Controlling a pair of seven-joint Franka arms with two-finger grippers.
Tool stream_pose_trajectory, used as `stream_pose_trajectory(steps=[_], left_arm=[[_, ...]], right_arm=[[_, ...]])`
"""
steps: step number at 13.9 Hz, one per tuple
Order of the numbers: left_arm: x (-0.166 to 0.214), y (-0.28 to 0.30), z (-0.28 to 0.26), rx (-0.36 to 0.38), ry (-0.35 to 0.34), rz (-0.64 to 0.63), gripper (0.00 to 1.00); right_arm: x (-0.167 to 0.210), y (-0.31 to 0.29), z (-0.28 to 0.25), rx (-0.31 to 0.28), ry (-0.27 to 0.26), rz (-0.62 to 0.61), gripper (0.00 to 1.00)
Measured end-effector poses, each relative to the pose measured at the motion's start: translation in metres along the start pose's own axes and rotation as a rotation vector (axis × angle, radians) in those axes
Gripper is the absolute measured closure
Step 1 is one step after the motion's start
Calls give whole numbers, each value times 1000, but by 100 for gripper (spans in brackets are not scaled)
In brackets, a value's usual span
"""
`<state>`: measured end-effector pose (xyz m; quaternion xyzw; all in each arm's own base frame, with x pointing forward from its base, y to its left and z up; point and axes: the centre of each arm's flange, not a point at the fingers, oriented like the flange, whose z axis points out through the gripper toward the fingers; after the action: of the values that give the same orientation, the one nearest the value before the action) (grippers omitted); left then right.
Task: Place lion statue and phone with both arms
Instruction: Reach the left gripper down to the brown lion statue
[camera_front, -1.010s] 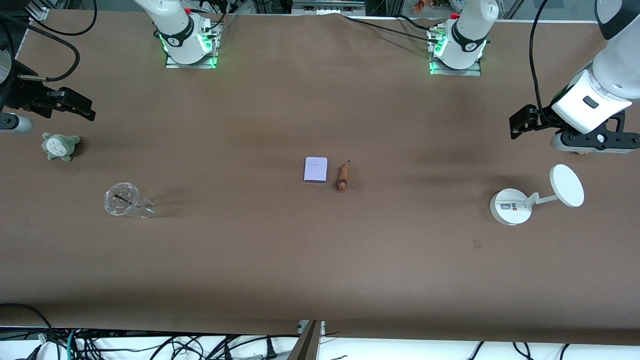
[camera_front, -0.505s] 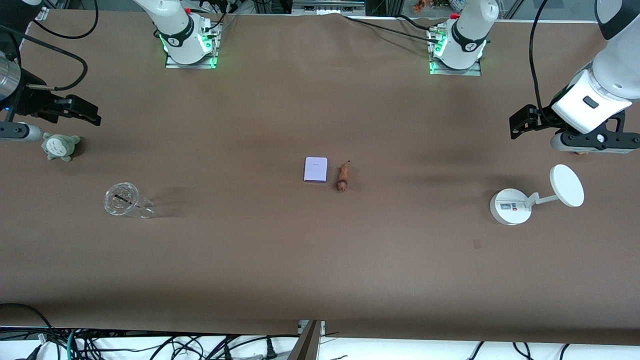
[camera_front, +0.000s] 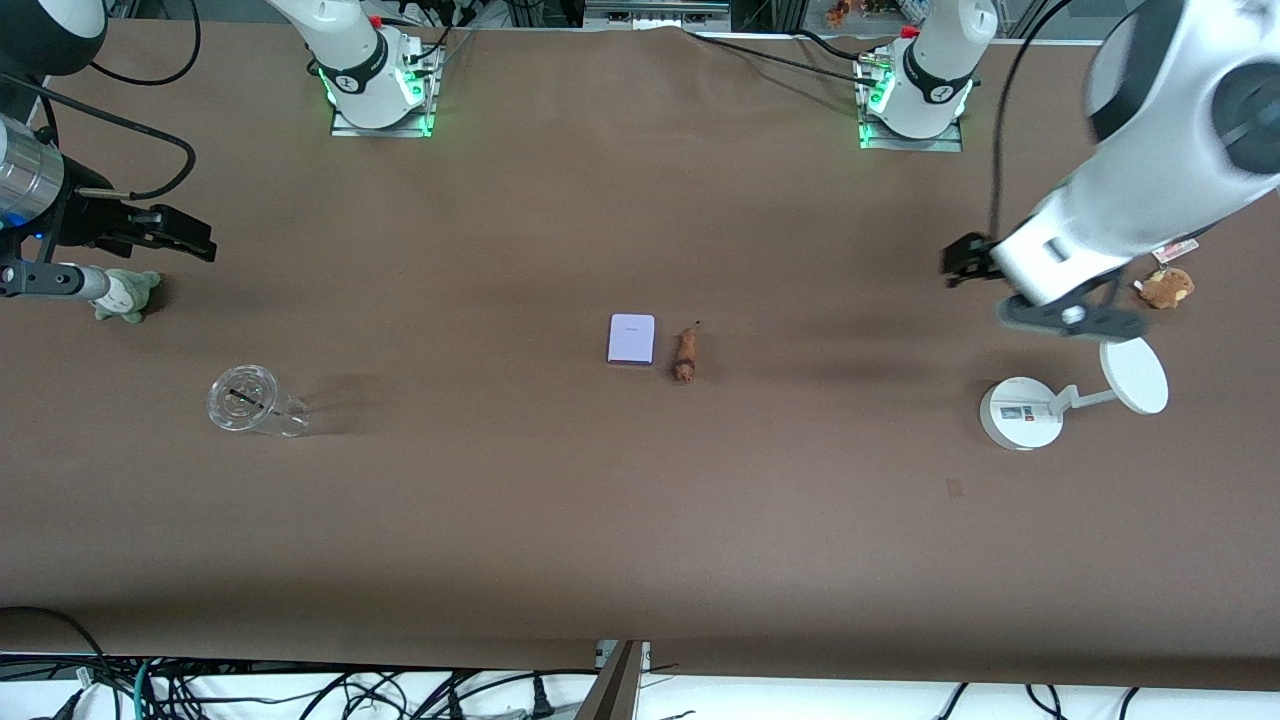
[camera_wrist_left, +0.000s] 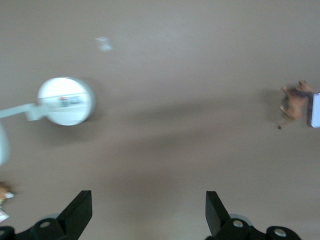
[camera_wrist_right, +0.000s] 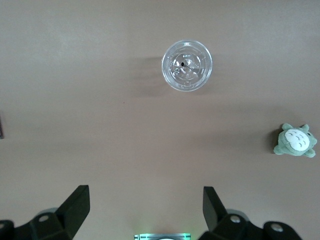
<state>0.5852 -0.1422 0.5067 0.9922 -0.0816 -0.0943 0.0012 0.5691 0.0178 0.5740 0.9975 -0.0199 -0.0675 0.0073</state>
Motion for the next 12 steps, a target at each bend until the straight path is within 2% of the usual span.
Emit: stream_pose_trajectory(steps=[3,5,8,12], left_arm=[[35,50,58,-23,-7,-27,0],[52,108,97,-30,25,-61,0],[63,202,161,-55,93,-45,0],[68,267,243,-88,141,8,0]], right_arm=[[6,-2,11,-1,-20,-4,0],[9,-3,16,-2,-29,-4,0],[10,-3,17,-2,-31,-5,0],[16,-3,27,-3,-50,-5,0]])
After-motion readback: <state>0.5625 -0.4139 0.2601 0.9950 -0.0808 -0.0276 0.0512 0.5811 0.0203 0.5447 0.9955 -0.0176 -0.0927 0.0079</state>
